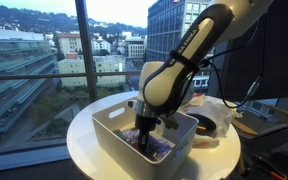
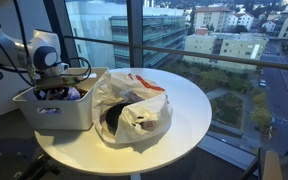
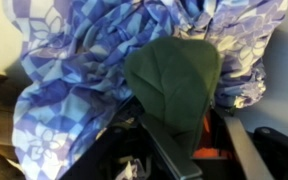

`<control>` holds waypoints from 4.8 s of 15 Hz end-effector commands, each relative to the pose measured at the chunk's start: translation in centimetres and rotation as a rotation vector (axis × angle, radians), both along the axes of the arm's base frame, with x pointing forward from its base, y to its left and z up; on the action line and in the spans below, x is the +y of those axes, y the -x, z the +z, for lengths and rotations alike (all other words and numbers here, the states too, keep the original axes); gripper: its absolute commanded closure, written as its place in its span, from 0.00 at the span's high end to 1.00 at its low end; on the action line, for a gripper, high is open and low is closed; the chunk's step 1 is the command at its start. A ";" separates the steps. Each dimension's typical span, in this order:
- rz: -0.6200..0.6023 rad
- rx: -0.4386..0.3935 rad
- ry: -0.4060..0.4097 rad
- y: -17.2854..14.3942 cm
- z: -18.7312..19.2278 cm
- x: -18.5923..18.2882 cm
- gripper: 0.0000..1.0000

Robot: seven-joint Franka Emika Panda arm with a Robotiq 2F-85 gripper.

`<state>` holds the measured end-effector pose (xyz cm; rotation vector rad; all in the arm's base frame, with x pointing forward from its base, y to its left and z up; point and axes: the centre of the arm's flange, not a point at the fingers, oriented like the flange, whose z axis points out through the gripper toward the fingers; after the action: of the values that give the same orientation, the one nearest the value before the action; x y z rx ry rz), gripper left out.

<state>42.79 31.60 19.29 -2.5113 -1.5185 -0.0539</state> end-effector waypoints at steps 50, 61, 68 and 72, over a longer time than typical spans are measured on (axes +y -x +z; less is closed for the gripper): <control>-0.844 0.151 0.510 2.4 9.9 -26.2 0.08; -0.817 -0.187 0.466 2.7 2.7 -27.4 0.07; -0.794 -0.314 0.449 2.4 1.0 -27.3 0.07; -0.773 -0.368 0.455 2.2 -0.7 -27.1 0.07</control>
<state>39.70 4.60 20.69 -3.4595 -0.5739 -0.2376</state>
